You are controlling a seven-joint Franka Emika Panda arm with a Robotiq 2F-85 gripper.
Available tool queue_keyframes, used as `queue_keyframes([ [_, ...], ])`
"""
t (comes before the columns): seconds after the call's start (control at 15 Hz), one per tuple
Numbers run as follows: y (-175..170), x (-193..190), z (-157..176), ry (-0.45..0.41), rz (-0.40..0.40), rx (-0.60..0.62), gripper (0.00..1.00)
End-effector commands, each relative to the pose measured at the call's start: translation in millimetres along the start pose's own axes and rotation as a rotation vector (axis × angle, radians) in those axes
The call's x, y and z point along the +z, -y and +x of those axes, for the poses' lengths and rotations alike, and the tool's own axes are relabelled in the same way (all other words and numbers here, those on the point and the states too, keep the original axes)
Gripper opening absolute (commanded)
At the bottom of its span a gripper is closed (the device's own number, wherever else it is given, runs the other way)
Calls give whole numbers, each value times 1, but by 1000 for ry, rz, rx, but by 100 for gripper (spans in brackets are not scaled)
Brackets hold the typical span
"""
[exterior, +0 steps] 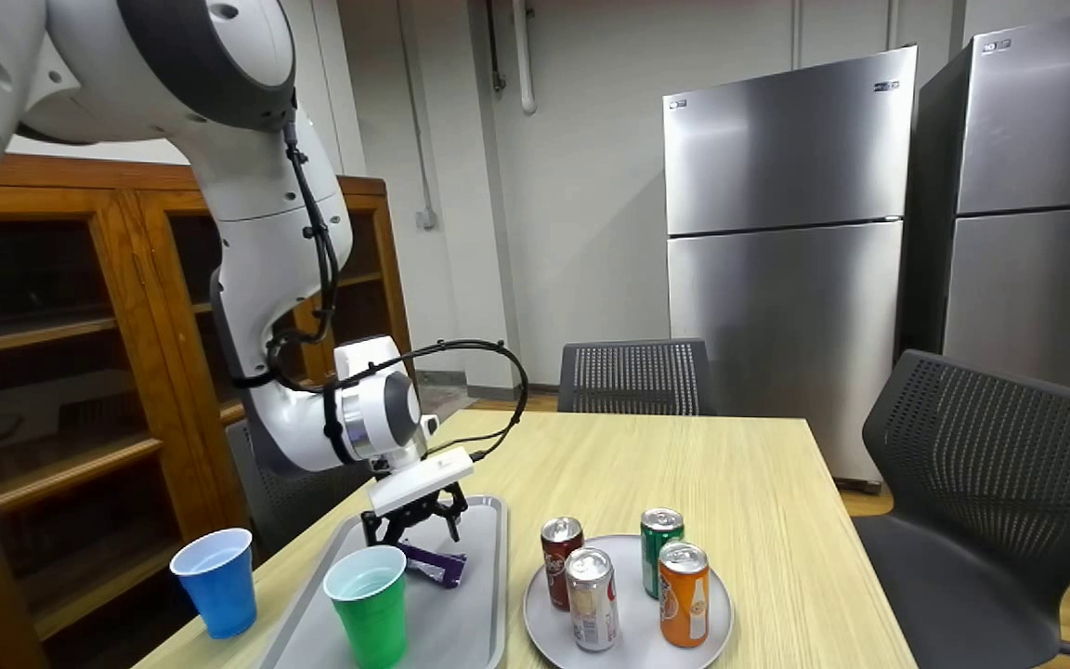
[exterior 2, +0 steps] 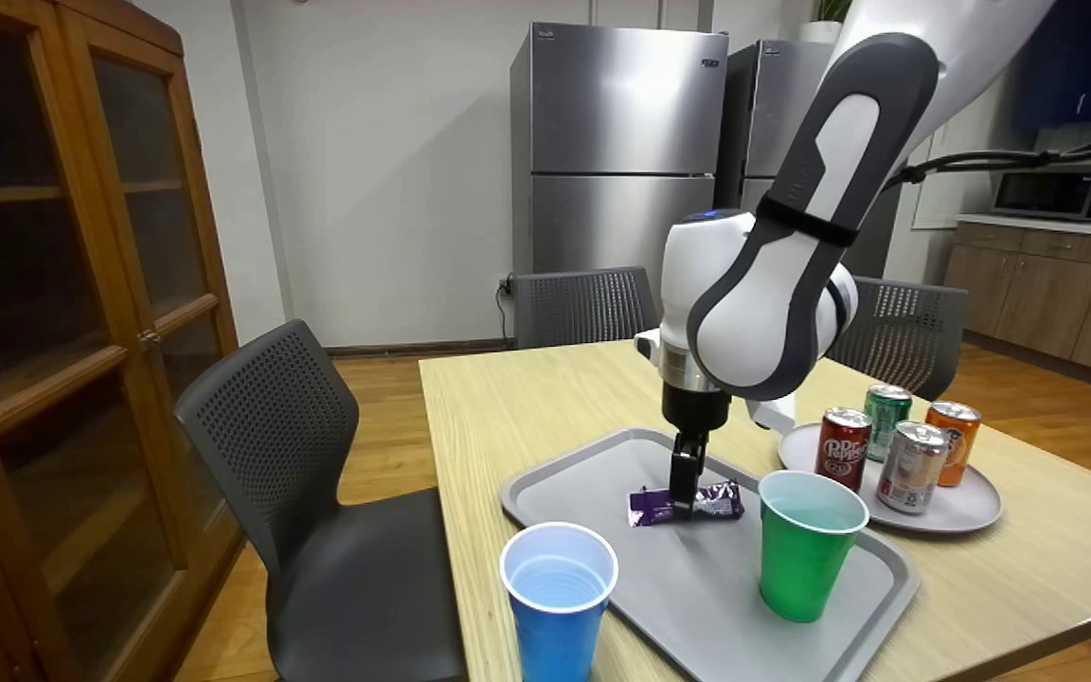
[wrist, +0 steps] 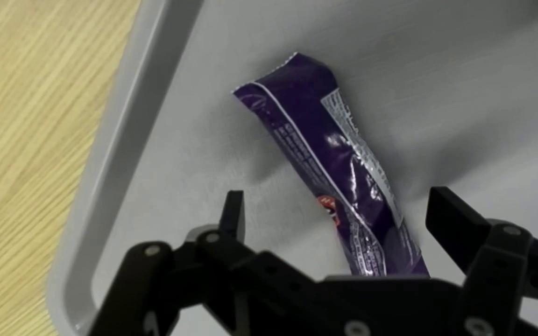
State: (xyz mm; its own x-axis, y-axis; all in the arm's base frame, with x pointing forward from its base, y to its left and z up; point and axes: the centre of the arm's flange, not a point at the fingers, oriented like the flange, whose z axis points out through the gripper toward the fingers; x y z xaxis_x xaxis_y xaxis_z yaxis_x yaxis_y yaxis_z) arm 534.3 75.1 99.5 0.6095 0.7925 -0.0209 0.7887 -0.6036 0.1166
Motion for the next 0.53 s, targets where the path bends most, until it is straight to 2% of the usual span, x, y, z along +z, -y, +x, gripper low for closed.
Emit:
queue_keyframes([
  [0.0, -5, 3, 8, 14, -16, -30, 100],
  [0.2, -4, 6, 9, 18, -15, -31, 100],
  [0.27, -4, 7, 10, 19, -13, -33, 75],
  [0.33, -4, 8, 10, 19, -12, -33, 74],
  [0.47, -3, 9, 10, 20, -9, -34, 59],
])
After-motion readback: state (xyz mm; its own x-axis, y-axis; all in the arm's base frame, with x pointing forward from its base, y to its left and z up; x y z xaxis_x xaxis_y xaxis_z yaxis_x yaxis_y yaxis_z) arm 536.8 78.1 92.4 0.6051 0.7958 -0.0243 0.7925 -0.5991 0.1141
